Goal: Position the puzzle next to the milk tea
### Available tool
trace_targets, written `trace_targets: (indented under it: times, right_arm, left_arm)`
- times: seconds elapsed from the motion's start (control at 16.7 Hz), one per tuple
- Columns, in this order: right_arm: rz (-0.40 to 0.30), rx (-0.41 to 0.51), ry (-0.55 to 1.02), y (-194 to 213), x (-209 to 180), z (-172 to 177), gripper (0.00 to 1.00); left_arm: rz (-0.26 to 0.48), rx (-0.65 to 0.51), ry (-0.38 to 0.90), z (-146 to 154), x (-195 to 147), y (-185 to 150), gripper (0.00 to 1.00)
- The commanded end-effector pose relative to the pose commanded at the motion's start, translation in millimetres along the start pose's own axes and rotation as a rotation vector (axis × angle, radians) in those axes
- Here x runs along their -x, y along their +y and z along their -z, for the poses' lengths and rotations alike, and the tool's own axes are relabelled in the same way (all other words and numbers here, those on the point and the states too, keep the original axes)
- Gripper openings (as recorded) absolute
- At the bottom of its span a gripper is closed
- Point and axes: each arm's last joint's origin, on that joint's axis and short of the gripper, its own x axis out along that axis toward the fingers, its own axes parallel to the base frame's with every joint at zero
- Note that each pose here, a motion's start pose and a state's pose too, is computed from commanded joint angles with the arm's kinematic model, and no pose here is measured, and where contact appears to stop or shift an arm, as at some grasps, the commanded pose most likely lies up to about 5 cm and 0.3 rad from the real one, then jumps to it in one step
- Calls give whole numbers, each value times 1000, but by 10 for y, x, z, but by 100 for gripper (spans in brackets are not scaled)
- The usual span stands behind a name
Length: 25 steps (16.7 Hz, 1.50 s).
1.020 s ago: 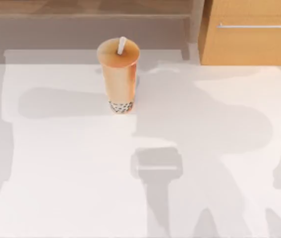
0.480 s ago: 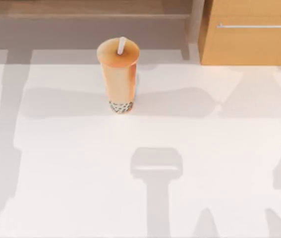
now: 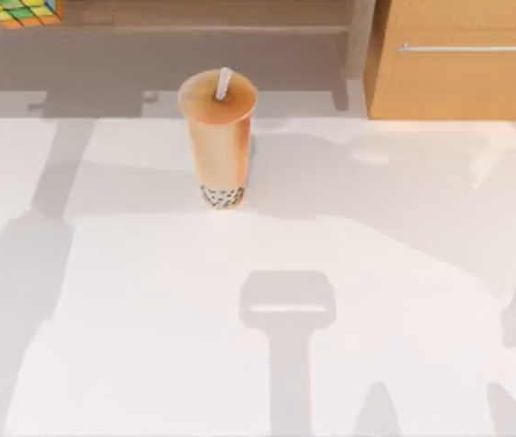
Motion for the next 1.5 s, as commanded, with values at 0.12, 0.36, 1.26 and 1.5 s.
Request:
trace_targets:
  times: [0.12,0.36,1.26,1.5]
  right_arm:
    - [0,0,0,0,0,0,100]
    - [0,0,0,0,0,0,100]
    - [0,0,0,0,0,0,100]
    - [0,0,0,0,0,0,100]
  left_arm:
    - [-44,-9,221,105,-634,-74,0]
    - [-107,-40,462,324,-1541,-170,0]
    - [-62,-75,388,197,-974,-208,0]
    - [-45,-97,361,197,-633,-237,0]
